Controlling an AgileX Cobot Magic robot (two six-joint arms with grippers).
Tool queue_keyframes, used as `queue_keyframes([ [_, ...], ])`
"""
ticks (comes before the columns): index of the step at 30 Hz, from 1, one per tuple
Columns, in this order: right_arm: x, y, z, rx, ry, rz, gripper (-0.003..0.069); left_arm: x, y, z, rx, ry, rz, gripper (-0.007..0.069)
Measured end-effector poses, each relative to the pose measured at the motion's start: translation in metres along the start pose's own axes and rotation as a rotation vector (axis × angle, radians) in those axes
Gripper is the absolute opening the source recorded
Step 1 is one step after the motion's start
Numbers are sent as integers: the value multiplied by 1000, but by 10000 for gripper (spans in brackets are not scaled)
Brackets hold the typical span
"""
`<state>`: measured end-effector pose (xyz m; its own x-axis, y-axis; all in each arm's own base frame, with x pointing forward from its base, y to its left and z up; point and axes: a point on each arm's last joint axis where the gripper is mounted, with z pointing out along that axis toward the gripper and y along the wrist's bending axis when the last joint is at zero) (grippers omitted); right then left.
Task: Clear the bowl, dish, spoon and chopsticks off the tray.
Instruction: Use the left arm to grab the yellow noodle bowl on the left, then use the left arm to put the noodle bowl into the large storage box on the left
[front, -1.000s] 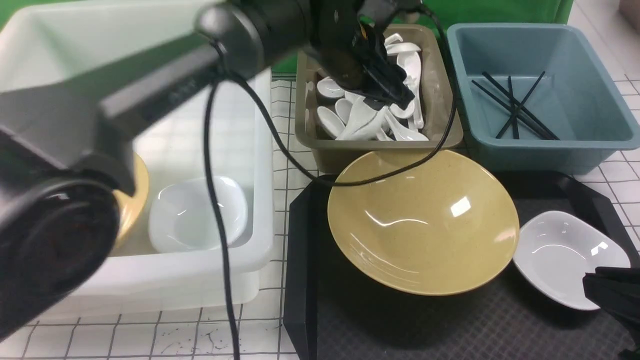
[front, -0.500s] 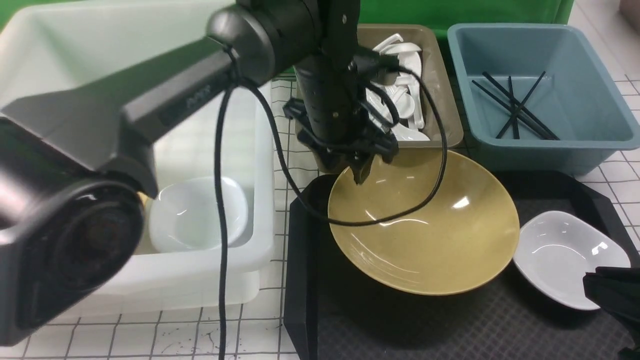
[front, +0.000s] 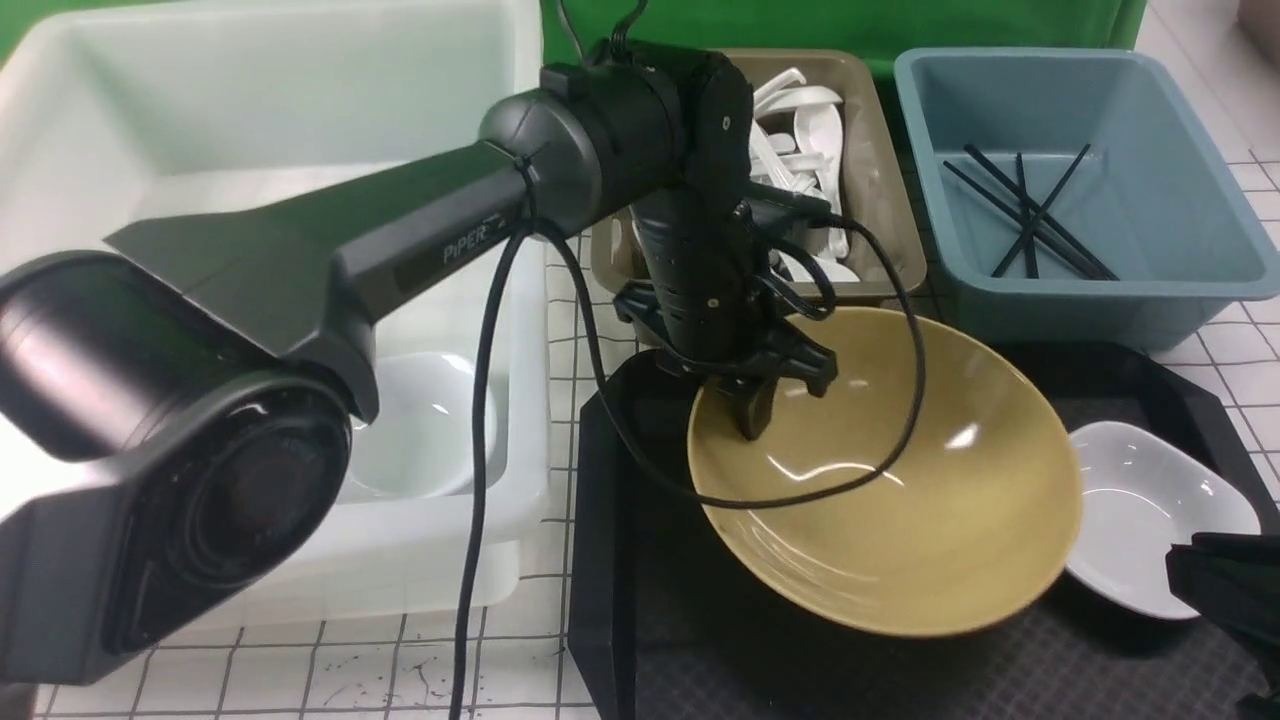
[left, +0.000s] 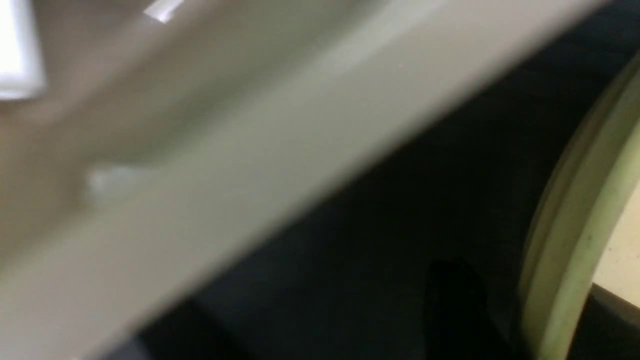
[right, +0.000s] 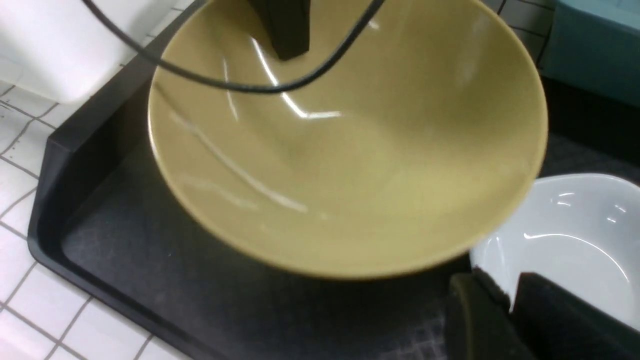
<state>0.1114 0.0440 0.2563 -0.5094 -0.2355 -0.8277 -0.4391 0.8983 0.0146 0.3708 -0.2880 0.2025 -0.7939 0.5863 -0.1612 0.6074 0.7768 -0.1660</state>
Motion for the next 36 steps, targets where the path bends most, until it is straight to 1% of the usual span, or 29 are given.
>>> queue_keyframes([
  [6, 0, 0, 0, 0, 0, 1, 153, 3, -7, 3, 44, 10, 18, 116],
  [8, 0, 0, 0, 0, 0, 1, 155, 4, -10, -4, 59, -1, 25, 92],
  [9, 0, 0, 0, 0, 0, 1, 157, 5, -12, -9, 67, -11, 36, 64],
  [11, 0, 0, 0, 0, 0, 1, 160, 8, -16, -28, 65, -41, 71, 25],
  [13, 0, 0, 0, 0, 0, 1, 160, 11, -19, -48, 49, -76, 111, 8],
  [16, 0, 0, 0, 0, 0, 3, 162, 21, -18, -93, -21, -148, 197, 5],
  [19, 0, 0, 0, 0, 0, 7, 163, 34, -14, -140, -42, -238, 215, 5],
  [21, 0, 0, 0, 0, 0, 9, 163, 45, -9, -172, -49, -310, 201, 3],
  [23, 0, 0, 0, 0, 0, 9, 166, 61, 1, -207, -63, -389, 168, 3],
  [24, 0, 0, 0, 0, 0, 9, 167, 70, 11, -224, -77, -426, 137, 3],
  [25, 0, 0, 0, 0, 0, 9, 169, 82, 28, -242, -98, -463, 80, 3],
  [26, 0, 0, 0, 0, 0, 9, 169, 91, 35, -255, -114, -493, 50, 2],
  [29, 0, 0, 0, 0, 0, 9, 172, 132, 84, -290, -206, -569, -145, 3],
  [30, 0, 0, 0, 0, 0, 9, 173, 153, 105, -300, -251, -585, -240, 3],
  [33, 0, 0, 0, 0, 0, 9, 173, 208, 149, -307, -357, -569, -466, 3],
  [34, 0, 0, 0, 0, 0, 9, 173, 228, 163, -302, -378, -547, -547, 3],
  [36, 0, 0, 0, 0, 0, 9, 173, 252, 183, -288, -387, -510, -658, 3],
])
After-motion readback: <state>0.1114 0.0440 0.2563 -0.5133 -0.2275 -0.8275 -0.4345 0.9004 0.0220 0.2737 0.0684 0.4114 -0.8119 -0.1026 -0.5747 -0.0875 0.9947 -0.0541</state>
